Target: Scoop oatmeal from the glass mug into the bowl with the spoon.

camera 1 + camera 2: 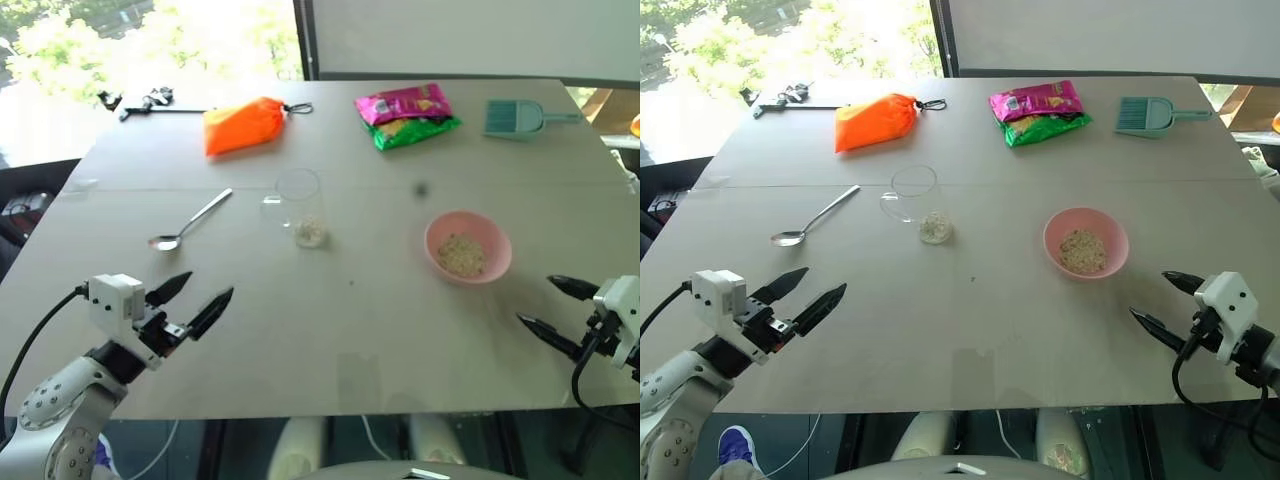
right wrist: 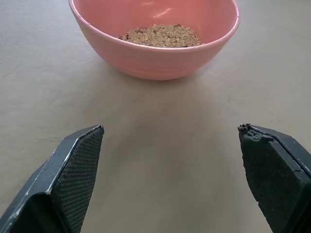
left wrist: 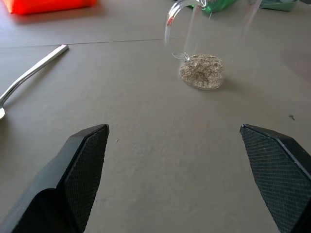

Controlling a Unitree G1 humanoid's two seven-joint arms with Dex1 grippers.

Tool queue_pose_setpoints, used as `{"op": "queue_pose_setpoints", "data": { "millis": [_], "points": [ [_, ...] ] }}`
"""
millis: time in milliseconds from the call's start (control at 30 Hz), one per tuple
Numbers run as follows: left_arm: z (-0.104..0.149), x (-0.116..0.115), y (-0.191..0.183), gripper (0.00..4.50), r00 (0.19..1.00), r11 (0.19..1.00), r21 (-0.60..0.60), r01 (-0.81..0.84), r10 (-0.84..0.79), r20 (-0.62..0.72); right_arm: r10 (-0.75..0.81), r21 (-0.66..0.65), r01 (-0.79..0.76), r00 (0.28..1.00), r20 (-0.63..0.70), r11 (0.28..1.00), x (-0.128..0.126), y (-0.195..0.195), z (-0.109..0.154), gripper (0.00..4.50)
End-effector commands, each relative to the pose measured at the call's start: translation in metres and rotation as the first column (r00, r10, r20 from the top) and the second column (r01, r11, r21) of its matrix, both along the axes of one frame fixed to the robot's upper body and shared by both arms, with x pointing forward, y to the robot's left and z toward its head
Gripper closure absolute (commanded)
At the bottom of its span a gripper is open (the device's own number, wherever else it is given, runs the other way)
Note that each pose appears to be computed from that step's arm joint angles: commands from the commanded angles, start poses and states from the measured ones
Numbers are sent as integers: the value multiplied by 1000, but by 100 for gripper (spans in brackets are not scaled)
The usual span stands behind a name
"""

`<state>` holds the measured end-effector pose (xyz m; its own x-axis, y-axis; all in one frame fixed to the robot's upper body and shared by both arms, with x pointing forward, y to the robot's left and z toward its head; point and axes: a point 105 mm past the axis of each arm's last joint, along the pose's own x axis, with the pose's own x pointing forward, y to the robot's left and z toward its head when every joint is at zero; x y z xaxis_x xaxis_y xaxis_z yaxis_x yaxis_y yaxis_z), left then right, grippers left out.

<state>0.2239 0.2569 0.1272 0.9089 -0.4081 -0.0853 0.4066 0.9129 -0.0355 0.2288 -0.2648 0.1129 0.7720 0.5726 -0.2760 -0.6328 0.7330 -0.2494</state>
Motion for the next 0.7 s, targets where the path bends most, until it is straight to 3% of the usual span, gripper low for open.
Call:
{"op": "queue_pose_setpoints", "data": {
  "millis": [33,200,267,367,500,700],
  "points": [
    [13,-1,1,4,999,1000,15,4,-5,45,40,18,-41,998,55,999,0,9,15,0],
    [19,10,-3,4,997,1000,2,8,-8,75,112,93,-122,988,106,988,2,15,27,0],
    [22,14,-3,4,996,1000,3,7,-7,89,174,174,-202,971,161,964,2,23,45,0],
    [26,20,2,4,995,1000,1,-8,8,103,330,215,-392,903,276,894,-6,52,77,0],
    [29,24,8,4,993,1000,-7,-28,28,116,461,285,-552,824,329,783,-19,91,106,0],
    [32,26,15,4,991,999,-17,-44,46,123,480,291,-574,810,337,765,-29,96,109,0]
  ]
}}
